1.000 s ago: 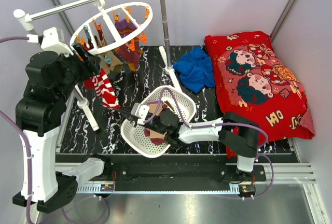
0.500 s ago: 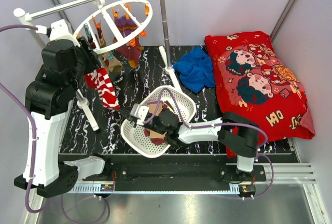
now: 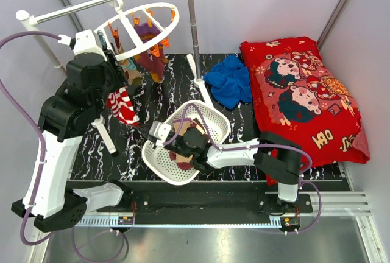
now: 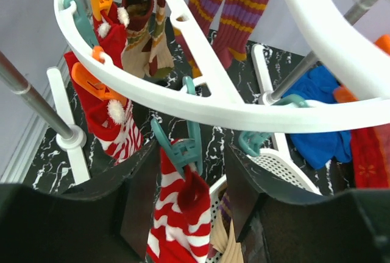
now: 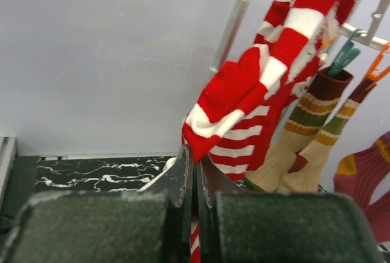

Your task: Remove the socks clipped to the hanger

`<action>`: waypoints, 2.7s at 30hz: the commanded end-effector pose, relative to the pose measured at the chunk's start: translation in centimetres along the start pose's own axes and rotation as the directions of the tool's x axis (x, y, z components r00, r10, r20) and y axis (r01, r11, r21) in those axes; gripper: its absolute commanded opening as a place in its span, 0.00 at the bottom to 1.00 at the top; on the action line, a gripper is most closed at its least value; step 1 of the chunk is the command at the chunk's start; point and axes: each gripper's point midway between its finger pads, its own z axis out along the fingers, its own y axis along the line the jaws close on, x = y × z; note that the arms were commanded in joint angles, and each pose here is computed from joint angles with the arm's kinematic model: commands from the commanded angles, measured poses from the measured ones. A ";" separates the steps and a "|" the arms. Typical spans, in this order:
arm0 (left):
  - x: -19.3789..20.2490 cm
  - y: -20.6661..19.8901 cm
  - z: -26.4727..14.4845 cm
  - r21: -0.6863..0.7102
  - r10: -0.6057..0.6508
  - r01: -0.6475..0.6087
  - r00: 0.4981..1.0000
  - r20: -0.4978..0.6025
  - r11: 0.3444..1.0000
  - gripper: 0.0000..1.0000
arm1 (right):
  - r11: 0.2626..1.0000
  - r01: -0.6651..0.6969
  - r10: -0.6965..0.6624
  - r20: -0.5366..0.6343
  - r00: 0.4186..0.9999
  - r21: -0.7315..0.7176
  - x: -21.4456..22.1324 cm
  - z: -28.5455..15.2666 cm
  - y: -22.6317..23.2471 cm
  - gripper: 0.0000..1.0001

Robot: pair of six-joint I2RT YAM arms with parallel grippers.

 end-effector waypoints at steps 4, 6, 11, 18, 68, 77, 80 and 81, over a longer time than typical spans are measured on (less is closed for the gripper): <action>-1.5 1.5 -0.3 -0.086 -0.032 0.039 0.996 0.082 0.996 0.53 | 0.986 0.091 -0.092 -0.002 0.996 0.136 -1.9 1.5 -2.1 0.00; -1.7 1.8 -0.3 -0.104 -0.025 0.035 0.996 0.089 0.994 0.53 | 0.983 0.101 -0.101 -0.004 0.995 0.151 -2.0 1.5 -2.4 0.00; -1.9 2.1 0.0 -0.133 -0.011 0.024 0.995 0.096 0.991 0.54 | 0.984 0.115 -0.115 -0.006 0.993 0.139 -1.9 1.5 -1.7 0.00; -2.5 1.9 0.4 -0.134 -0.011 0.029 0.992 0.129 0.991 0.52 | 0.985 0.121 -0.123 0.004 0.992 0.126 -1.9 1.6 -0.8 0.00; -2.5 -3.2 0.4 0.167 0.016 -0.043 0.987 0.158 0.985 0.25 | 0.680 -0.058 0.487 -0.391 0.781 0.731 10.0 -15.9 -6.0 0.30; -3.0 -4.5 -0.3 0.246 0.011 -0.055 0.984 0.177 0.968 0.42 | 0.790 -0.127 0.401 -0.348 0.847 0.600 5.2 -11.6 -6.1 0.88; -3.1 -4.8 -0.3 0.261 0.006 -0.054 0.983 0.182 0.964 0.43 | 0.850 -0.163 0.335 -0.276 0.901 0.501 2.6 -9.5 -5.8 0.90; -3.1 -4.8 -0.3 0.264 0.006 -0.055 0.983 0.181 0.963 0.44 | 0.862 -0.166 0.320 -0.259 0.911 0.478 2.0 -8.5 -5.6 0.91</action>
